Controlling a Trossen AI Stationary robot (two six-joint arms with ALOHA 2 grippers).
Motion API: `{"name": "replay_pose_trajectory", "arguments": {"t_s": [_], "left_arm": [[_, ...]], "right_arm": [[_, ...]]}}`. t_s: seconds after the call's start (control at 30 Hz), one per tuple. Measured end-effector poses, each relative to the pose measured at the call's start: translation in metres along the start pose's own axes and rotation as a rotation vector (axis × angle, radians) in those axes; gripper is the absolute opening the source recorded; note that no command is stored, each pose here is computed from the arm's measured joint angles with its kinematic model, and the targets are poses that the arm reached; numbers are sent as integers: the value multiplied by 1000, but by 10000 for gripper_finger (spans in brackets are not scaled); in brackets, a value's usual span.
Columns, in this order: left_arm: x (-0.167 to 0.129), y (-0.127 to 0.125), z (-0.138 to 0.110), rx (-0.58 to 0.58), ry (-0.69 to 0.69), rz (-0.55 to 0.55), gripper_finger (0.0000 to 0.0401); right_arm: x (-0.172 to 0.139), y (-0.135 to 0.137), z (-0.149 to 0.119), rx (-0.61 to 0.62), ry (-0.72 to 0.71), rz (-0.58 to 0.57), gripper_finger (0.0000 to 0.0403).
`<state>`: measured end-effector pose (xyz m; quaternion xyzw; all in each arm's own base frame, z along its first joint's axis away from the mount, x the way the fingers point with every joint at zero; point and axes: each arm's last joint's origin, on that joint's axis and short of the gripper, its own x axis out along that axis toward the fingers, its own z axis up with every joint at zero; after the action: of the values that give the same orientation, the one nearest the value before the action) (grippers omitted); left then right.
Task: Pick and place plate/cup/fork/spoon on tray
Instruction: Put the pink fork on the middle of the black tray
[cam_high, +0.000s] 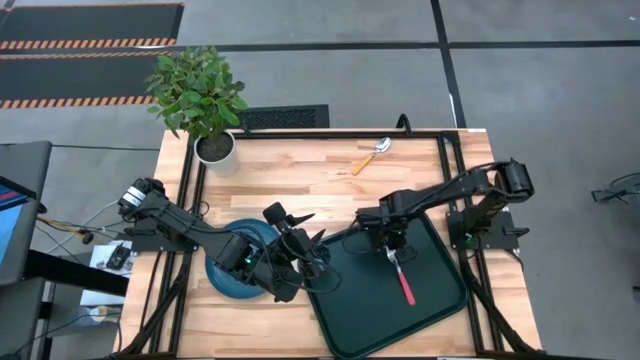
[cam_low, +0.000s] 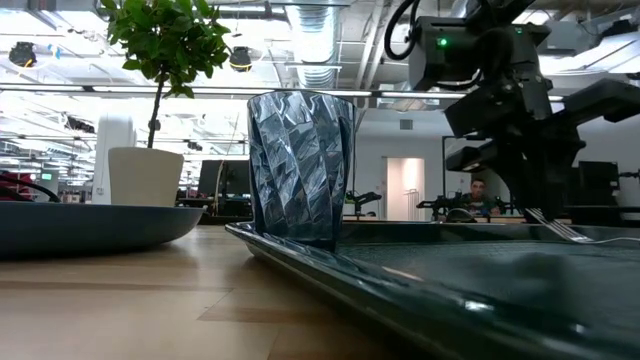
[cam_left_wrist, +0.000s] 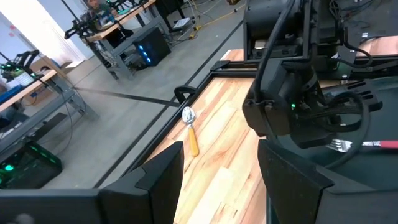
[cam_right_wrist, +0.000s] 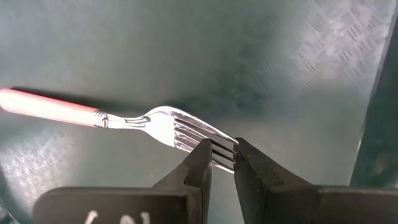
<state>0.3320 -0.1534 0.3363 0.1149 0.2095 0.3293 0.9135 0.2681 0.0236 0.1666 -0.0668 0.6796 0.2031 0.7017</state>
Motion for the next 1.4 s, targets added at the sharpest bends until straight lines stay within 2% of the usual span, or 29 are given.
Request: {"name": "replay_pose_trajectory", "arguments": {"t_s": [0.2,0.4,0.73,0.97,1.17,1.4], "left_arm": [[0,0,0,-4,0,0,199],[0,0,0,-7,2,-6,199],[5,2,0,-10,7,6,199],[8,4,1,-13,11,17,199],[11,5,1,-15,15,23,199],[11,6,1,-13,15,23,199]], "right_arm": [[2,3,0,3,6,-12,77],[20,3,-14,57,42,-3,77],[19,3,-15,77,45,-27,79],[14,1,-12,71,56,-99,115],[11,1,-11,68,68,-112,157],[14,12,-9,33,82,-108,165]]}}
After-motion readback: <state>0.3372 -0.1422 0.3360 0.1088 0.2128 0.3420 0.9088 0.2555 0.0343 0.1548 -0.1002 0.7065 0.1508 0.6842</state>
